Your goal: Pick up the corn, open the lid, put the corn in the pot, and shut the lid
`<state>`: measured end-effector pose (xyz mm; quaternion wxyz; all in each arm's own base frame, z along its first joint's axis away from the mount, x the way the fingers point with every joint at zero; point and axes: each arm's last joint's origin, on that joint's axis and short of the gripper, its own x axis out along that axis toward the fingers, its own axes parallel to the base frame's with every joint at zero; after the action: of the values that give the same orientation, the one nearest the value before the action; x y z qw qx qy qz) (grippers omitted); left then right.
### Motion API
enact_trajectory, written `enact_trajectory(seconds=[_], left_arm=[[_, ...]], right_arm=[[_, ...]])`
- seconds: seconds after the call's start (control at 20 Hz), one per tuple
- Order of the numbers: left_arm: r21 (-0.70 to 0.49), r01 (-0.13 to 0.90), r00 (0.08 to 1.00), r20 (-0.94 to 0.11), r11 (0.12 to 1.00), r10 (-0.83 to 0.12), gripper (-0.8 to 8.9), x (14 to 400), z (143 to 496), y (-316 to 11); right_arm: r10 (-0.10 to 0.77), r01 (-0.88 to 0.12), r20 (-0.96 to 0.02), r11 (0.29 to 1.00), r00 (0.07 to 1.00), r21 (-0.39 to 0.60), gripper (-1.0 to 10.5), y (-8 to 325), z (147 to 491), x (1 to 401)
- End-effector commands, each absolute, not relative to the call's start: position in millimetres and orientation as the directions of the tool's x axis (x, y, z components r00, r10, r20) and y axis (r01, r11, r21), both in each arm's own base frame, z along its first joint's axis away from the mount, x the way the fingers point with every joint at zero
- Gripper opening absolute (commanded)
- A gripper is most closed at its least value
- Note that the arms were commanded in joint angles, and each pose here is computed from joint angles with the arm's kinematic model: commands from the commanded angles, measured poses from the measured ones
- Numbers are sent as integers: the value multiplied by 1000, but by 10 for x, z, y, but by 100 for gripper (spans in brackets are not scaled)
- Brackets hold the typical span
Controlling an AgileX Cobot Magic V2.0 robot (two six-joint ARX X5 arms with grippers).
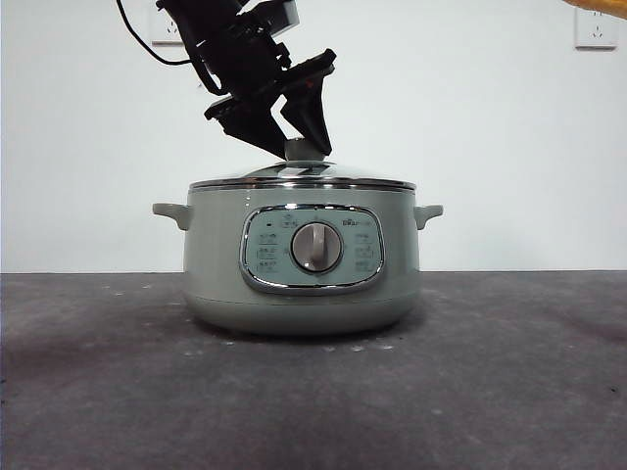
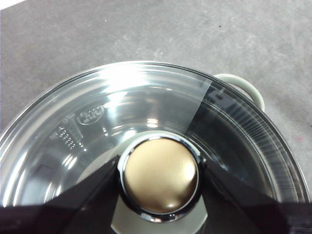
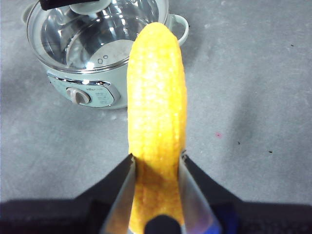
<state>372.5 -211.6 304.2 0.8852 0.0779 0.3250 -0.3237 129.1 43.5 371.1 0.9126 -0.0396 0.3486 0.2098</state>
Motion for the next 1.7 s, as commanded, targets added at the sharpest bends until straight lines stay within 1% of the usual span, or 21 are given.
enact_trajectory(seconds=[0.05, 0.3, 0.65, 0.75, 0.9, 1.0, 1.15, 1.3, 1.4, 1.5, 1.7], left_arm=[[-98, 623, 559, -638, 776, -529, -8, 3733, 2990, -2146], [-97, 622, 570, -623, 777, -535, -8, 3702, 3068, -2127], [-79, 630, 624, -540, 772, -565, -8, 3570, 3466, -2053], [-73, 632, 640, -512, 771, -573, -9, 3495, 3600, -2010], [-60, 633, 674, -449, 772, -587, -8, 3310, 3894, -1887], [-48, 632, 698, -397, 773, -596, -8, 3136, 4125, -1773], [-34, 622, 732, -330, 783, -596, -8, 2865, 4429, -1560], [-2, 601, 756, -322, 799, -569, -8, 2579, 4628, -1314], [18, 590, 763, -338, 807, -551, -8, 2435, 4691, -1178], [31, 581, 768, -351, 813, -535, -8, 2287, 4735, -1061], [33, 570, 774, -358, 821, -523, -8, 2028, 4661, -912]], right_arm=[[359, -413, -650, 908, 670, 76, -16, 435, 3717, 1285], [359, -412, -650, 908, 670, 76, -16, 434, 3716, 1285], [359, -411, -650, 908, 670, 78, -16, 435, 3716, 1286], [359, -411, -650, 908, 670, 78, -16, 436, 3716, 1289], [361, -412, -647, 908, 672, 78, -16, 448, 3713, 1328], [390, -433, -632, 896, 669, 95, -16, 474, 3718, 1386], [447, -469, -589, 874, 673, 126, -16, 538, 3729, 1544], [484, -483, -569, 859, 664, 167, -16, 625, 3687, 1792], [501, -488, -569, 852, 652, 190, -16, 686, 3657, 1968], [533, -516, -565, 831, 629, 209, -16, 788, 3662, 2185], [578, -576, -572, 790, 582, 211, -16, 1159, 3794, 2611]])
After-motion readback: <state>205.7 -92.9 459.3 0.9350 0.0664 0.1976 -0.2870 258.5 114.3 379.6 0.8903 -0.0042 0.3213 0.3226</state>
